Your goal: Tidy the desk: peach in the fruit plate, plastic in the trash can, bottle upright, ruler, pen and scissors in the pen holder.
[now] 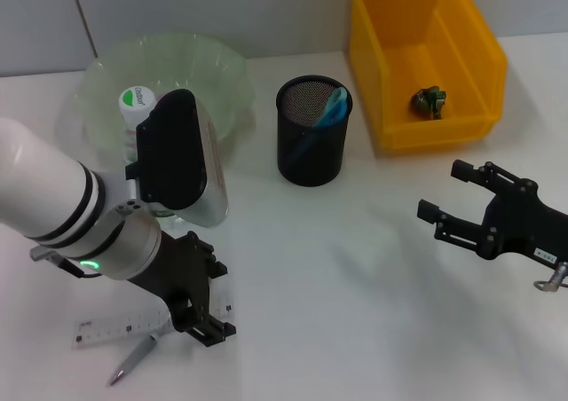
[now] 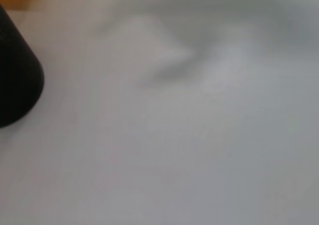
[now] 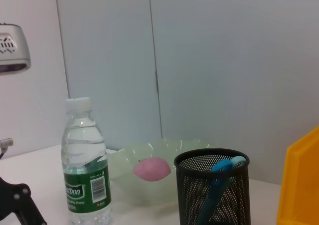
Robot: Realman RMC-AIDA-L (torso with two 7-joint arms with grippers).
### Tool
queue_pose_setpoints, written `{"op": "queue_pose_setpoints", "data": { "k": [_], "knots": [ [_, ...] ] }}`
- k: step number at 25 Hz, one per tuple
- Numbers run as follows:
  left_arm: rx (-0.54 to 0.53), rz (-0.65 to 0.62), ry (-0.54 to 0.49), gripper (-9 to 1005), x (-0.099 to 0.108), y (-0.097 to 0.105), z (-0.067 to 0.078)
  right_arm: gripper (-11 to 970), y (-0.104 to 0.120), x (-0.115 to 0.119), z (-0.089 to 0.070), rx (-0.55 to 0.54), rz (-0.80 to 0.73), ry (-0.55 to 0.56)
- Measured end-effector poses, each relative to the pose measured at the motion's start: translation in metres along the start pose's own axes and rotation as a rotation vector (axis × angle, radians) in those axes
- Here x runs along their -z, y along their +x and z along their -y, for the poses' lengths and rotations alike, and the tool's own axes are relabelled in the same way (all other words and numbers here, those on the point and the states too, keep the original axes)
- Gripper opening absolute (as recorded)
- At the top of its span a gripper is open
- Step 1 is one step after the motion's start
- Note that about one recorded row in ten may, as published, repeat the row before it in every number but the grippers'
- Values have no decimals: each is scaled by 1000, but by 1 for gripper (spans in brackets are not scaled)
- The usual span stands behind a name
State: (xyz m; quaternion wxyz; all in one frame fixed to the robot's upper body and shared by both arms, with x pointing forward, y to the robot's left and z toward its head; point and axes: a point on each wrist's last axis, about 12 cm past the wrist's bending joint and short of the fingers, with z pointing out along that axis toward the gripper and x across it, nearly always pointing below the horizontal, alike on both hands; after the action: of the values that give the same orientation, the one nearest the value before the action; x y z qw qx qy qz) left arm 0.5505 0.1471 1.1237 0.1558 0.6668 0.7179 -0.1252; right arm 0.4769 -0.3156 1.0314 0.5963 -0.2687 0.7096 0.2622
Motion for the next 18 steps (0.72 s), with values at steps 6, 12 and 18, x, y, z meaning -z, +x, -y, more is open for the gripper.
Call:
{"op": "queue_pose_setpoints", "data": {
  "k": [6,12,18],
  "knots": [
    [-12,2,5,796,-1,-1,1,819,1,-1,-1,-2,0,-2],
    [-26,0,9,796,-3,-2,3,819,1,-1,-1,-3,0,-2],
    [-22,-3,11,796,-5,-1,2,818,1,-1,-1,-5,-3,2]
  ]
}}
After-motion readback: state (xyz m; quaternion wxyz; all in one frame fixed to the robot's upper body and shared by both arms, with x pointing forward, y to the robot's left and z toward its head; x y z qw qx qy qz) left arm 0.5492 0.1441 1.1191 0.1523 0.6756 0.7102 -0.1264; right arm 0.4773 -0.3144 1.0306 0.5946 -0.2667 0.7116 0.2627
